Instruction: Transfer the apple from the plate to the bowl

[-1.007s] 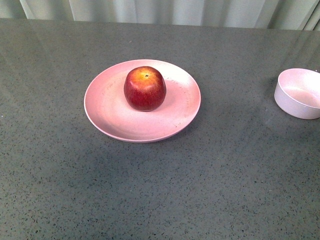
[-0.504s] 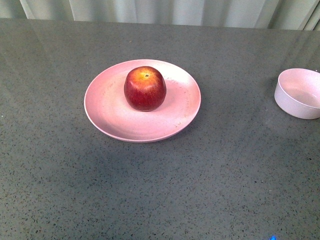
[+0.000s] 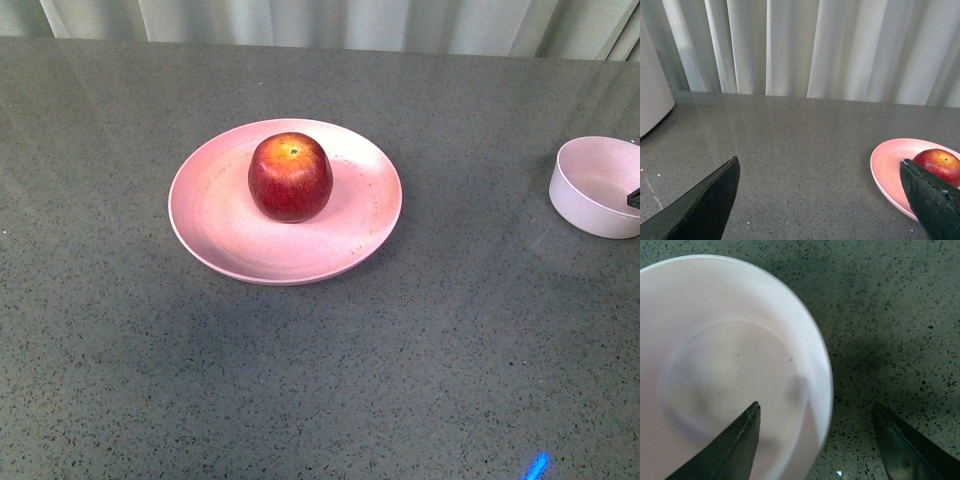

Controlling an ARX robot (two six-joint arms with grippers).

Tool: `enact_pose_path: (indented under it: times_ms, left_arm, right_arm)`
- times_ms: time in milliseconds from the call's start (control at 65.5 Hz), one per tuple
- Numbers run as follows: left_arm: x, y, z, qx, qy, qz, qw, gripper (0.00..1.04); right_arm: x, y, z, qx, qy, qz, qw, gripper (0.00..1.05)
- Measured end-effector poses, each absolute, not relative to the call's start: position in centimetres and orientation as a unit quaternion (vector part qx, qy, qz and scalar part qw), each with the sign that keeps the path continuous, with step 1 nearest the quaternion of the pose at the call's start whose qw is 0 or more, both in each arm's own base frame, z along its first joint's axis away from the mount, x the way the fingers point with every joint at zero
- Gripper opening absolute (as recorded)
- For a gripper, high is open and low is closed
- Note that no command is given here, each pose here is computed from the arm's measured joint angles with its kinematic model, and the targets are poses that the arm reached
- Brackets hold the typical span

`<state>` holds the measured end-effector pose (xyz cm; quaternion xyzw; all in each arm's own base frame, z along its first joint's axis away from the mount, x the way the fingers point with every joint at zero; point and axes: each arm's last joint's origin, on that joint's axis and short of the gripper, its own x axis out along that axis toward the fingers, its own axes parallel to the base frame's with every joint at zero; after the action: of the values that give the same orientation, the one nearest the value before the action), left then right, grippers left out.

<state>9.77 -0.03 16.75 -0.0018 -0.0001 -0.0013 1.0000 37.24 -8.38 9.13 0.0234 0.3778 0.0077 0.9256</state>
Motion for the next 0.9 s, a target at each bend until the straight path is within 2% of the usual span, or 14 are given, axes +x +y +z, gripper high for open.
enact_pose_path:
  times_ms: [397,641,900]
  left_arm:
    - [9.8,0.0,16.7,-0.002,0.0,-0.001,1.0,0.96]
    - [9.8,0.0,16.7,-0.002,0.0,-0.001,1.0,0.96]
    - [9.8,0.0,16.7,-0.002,0.0,-0.002,1.0,0.96]
  right_arm:
    - [37.8,-8.1,9.6,0.036,0.374,0.009,0.927,0.02]
    - [37.9,-6.8,9.9,0.051,0.373,0.018,0.926,0.02]
    - [38.2,-2.6,10.4,0.056,0.369,0.059,0.926,0.02]
